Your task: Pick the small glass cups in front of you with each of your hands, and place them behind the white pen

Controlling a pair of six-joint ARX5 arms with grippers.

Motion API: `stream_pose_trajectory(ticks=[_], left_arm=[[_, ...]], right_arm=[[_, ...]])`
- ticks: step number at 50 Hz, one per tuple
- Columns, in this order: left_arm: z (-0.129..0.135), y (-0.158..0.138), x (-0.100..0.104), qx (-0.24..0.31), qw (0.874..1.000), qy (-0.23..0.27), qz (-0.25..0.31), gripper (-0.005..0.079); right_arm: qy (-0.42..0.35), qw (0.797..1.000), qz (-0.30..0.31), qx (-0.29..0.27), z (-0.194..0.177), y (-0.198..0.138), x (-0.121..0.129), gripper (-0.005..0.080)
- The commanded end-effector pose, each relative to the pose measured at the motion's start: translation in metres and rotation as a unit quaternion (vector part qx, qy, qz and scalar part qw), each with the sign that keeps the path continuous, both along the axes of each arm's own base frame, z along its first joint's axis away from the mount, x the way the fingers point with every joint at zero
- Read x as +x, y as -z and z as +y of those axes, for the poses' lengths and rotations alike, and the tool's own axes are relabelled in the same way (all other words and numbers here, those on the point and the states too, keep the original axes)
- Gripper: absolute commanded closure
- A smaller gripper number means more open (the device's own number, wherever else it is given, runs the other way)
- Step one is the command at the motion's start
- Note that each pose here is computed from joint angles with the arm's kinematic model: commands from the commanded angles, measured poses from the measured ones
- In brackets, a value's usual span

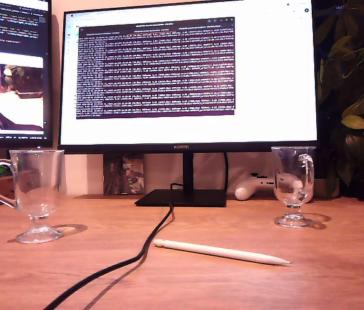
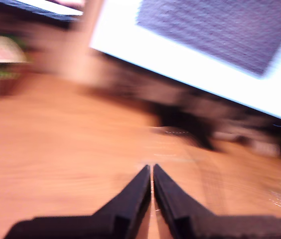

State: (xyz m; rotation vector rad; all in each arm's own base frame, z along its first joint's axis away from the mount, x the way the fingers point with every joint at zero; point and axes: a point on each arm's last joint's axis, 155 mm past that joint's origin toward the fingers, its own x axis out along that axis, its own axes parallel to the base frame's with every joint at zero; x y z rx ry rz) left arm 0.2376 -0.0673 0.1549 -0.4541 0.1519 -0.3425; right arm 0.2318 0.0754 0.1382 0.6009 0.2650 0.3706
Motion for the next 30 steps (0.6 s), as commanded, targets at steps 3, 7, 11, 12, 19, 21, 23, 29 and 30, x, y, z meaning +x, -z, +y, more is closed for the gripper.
stream_pose_trajectory(ticks=[3, 7, 11, 12, 19, 21, 23, 29, 30], left_arm=[[-0.008, -0.015, -0.008, -0.013, 1.000, 0.023, 0.001, 0.0761], [-0.010, -0.019, -0.012, -0.016, 0.999, 0.027, 0.019, 0.0761], [-0.011, -0.021, -0.014, -0.016, 0.999, 0.030, 0.040, 0.0761], [-0.012, -0.023, -0.015, -0.016, 0.998, 0.032, 0.044, 0.0761], [-0.015, -0.026, -0.014, -0.004, 0.995, 0.042, 0.088, 0.0761], [-0.015, -0.027, -0.013, 0.011, 0.994, 0.045, 0.096, 0.0761], [-0.015, -0.026, -0.011, 0.025, 0.992, 0.048, 0.110, 0.0761], [-0.014, -0.024, -0.006, 0.071, 0.985, 0.058, 0.148, 0.0761], [-0.014, -0.024, -0.004, 0.070, 0.983, 0.059, 0.157, 0.0761]], right_arm=[[-0.014, 1.000, -0.015, 0.005, 0.006, -0.034, -0.009, 0.0761], [-0.019, 1.000, 0.001, 0.005, 0.008, -0.046, -0.015, 0.0763], [-0.025, 0.999, 0.024, 0.005, 0.011, -0.055, -0.019, 0.0763], [-0.027, 0.999, 0.032, 0.005, 0.012, -0.057, -0.020, 0.0763], [-0.040, 0.996, 0.083, 0.003, 0.017, -0.070, -0.015, 0.0763], [-0.049, 0.995, 0.089, 0.001, 0.021, -0.075, -0.013, 0.0762], [-0.057, 0.994, 0.096, -0.001, 0.024, -0.079, -0.008, 0.0762], [-0.071, 0.994, 0.086, 0.022, 0.033, -0.109, 0.009, 0.0763], [-0.073, 0.993, 0.086, 0.022, 0.034, -0.112, 0.012, 0.0763]])
